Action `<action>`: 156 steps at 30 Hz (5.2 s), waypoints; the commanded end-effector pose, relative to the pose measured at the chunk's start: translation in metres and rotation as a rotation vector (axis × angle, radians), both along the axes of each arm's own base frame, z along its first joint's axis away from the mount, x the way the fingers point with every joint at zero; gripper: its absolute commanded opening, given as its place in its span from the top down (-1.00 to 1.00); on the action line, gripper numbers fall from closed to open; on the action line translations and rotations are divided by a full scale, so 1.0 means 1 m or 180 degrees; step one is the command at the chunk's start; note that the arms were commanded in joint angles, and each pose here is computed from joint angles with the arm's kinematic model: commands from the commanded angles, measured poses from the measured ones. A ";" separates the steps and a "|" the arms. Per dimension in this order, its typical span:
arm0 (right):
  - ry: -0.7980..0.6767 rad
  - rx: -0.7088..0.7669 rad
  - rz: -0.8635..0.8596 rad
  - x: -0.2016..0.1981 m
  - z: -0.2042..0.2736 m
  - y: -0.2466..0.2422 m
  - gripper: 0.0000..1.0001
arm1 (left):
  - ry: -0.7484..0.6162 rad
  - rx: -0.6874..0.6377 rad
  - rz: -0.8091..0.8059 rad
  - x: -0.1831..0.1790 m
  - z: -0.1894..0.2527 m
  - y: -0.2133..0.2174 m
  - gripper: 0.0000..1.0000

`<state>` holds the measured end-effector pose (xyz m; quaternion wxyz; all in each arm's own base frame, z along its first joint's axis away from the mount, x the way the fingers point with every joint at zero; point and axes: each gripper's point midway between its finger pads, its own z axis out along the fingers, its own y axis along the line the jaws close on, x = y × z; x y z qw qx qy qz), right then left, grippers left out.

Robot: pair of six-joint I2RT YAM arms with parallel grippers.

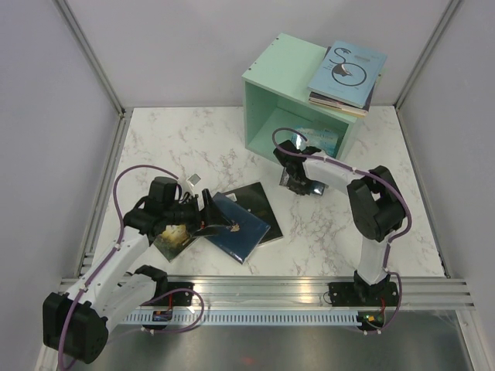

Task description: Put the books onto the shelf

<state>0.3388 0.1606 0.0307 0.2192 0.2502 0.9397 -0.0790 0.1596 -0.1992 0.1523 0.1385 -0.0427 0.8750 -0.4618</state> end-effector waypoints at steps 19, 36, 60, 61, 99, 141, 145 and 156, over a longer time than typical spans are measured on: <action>-0.0676 0.0634 0.0190 0.059 0.070 0.056 0.79 | -0.0138 0.0053 0.0066 0.004 0.001 0.003 -0.72; -0.0196 0.0483 0.0844 -0.064 0.013 0.092 0.49 | -0.0015 0.0131 0.0079 0.011 -0.013 0.002 -0.70; -0.0194 -0.0250 -0.0067 0.020 -0.029 -0.028 0.58 | 0.0173 0.0201 0.0279 -0.017 -0.029 0.016 -0.68; -0.0263 -0.0244 -0.0078 0.027 -0.022 -0.026 0.57 | 0.0178 0.0205 0.0291 -0.017 -0.030 0.017 -0.68; -0.0978 0.0598 0.0444 0.076 0.125 -0.001 0.36 | 0.0203 0.0437 0.0664 -0.001 -0.027 0.028 -0.71; 0.0441 0.2500 0.1817 -0.173 -0.029 0.125 -0.01 | 0.0681 0.0788 0.2366 0.029 -0.148 0.045 -0.83; 0.0467 0.2494 0.1810 -0.178 -0.031 0.122 0.00 | 0.0450 0.0578 0.2504 0.040 -0.117 0.047 -0.75; 0.0438 0.2666 0.1886 -0.175 -0.022 0.146 0.00 | 0.0012 -0.0155 0.2112 0.054 -0.062 0.014 -0.68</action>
